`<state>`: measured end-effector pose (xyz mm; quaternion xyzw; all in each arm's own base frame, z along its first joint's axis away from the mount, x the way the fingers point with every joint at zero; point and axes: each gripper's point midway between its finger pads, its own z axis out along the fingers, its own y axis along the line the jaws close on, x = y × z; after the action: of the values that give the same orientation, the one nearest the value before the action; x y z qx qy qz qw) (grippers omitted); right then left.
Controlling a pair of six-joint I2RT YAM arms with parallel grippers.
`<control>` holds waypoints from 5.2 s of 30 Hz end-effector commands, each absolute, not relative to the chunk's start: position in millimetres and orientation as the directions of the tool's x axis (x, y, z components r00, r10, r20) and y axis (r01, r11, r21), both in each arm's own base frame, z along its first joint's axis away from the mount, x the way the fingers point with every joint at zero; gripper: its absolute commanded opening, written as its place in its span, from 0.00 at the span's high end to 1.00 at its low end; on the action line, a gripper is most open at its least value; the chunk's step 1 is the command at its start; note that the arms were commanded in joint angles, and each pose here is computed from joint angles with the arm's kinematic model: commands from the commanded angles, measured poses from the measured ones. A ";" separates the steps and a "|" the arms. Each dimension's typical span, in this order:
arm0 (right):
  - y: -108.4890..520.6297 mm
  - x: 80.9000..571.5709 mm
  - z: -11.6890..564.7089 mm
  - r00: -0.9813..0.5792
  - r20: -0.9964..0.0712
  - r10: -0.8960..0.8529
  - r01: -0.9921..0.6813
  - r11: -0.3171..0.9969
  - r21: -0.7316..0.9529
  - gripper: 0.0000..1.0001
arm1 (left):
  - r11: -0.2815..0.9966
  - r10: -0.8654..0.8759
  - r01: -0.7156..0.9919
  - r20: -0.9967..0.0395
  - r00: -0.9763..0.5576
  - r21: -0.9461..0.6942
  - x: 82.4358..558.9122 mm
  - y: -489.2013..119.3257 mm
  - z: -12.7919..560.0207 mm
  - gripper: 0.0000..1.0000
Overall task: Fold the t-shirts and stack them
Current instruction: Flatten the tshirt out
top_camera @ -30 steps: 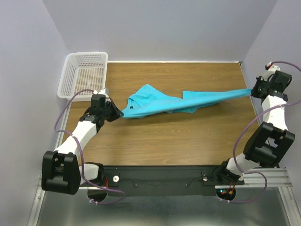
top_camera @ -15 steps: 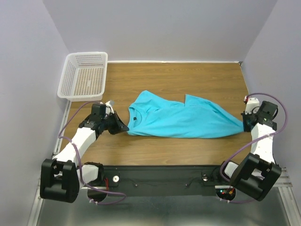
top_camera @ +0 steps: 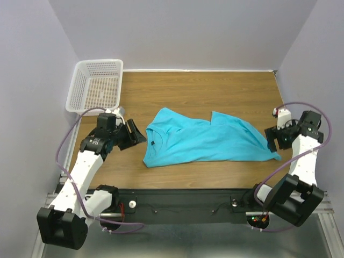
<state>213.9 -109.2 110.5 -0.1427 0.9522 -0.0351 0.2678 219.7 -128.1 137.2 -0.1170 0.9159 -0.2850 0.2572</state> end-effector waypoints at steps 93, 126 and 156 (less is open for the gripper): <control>-25.5 379.1 79.6 -0.730 -0.668 -0.140 -0.333 0.928 0.169 0.59 | 0.871 -0.173 0.121 -0.528 -0.832 -0.476 417.7 -129.8 55.7 1.00; -27.1 421.6 77.1 -0.793 -0.603 0.089 -0.222 0.879 0.422 0.58 | 0.861 -0.164 0.137 -0.522 -0.837 -0.490 415.2 -133.1 54.2 1.00; 1.4 297.7 81.0 -0.547 -0.694 -0.468 -0.707 0.702 0.085 0.48 | 0.854 -0.158 0.148 -0.520 -0.840 -0.499 414.0 -135.4 54.6 1.00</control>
<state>298.0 -2.8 68.9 -0.3052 0.8782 0.1805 0.3209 412.6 -135.1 38.3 -0.0170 0.9282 -0.2616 0.2642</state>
